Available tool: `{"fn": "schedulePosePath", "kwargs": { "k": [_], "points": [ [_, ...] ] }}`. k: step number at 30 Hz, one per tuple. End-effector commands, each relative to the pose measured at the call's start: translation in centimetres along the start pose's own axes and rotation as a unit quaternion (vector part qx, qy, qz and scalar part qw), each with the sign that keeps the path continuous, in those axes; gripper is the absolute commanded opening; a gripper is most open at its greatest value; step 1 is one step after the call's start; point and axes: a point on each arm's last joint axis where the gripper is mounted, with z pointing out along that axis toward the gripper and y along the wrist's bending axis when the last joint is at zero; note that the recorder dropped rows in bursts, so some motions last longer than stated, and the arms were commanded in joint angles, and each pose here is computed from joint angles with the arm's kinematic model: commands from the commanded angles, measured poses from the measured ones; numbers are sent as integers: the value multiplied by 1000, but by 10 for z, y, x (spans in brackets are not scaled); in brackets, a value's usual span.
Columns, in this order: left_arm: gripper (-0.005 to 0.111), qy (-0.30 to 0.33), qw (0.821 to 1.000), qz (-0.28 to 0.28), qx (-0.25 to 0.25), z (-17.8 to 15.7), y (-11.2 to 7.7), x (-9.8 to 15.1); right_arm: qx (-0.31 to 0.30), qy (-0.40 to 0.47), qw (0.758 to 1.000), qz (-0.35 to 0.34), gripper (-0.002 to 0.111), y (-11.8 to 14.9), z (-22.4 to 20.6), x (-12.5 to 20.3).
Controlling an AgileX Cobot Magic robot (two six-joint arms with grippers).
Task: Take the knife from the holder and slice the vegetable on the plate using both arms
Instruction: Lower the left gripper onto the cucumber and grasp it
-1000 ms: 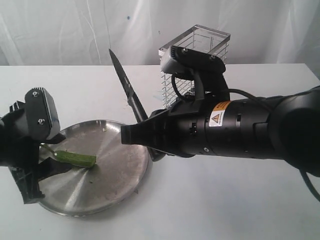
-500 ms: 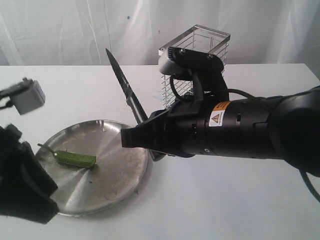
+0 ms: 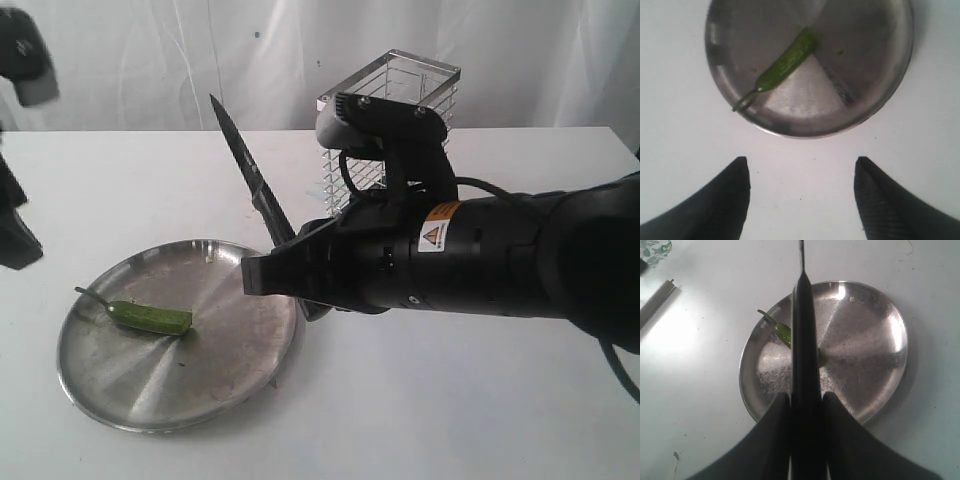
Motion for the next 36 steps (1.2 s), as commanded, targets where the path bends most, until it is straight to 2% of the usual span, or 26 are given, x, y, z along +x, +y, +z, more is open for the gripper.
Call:
{"fn": "schedulePosePath", "kwargs": {
  "k": [1, 5, 12, 15, 22, 28, 36],
  "points": [
    [64, 54, 995, 44, 77, 59, 9, -11, 4, -3, 1000, -9, 0, -3, -1, -1],
    [64, 49, 988, 92, 112, 92, 14, -19, 4, -4, 1000, -12, 0, -3, -1, -1],
    [64, 30, 974, 190, 122, 132, 24, -27, 4, -7, 1000, -22, 0, -3, -1, -1],
    [64, 26, 970, 212, 115, 146, 28, -30, 4, -8, 1000, -22, 0, -2, -1, -1],
    [65, 16, 969, 232, 88, 175, 36, -34, 3, -8, 1000, -20, 0, -2, -1, -1],
    [76, 8, 971, 233, 52, 196, 40, -32, 2, -8, 1000, -12, 0, -2, -1, -1],
    [75, 24, 969, 232, 78, 221, 36, -24, 2, -14, 1000, -11, 0, -2, -1, -2]
  ]
}}
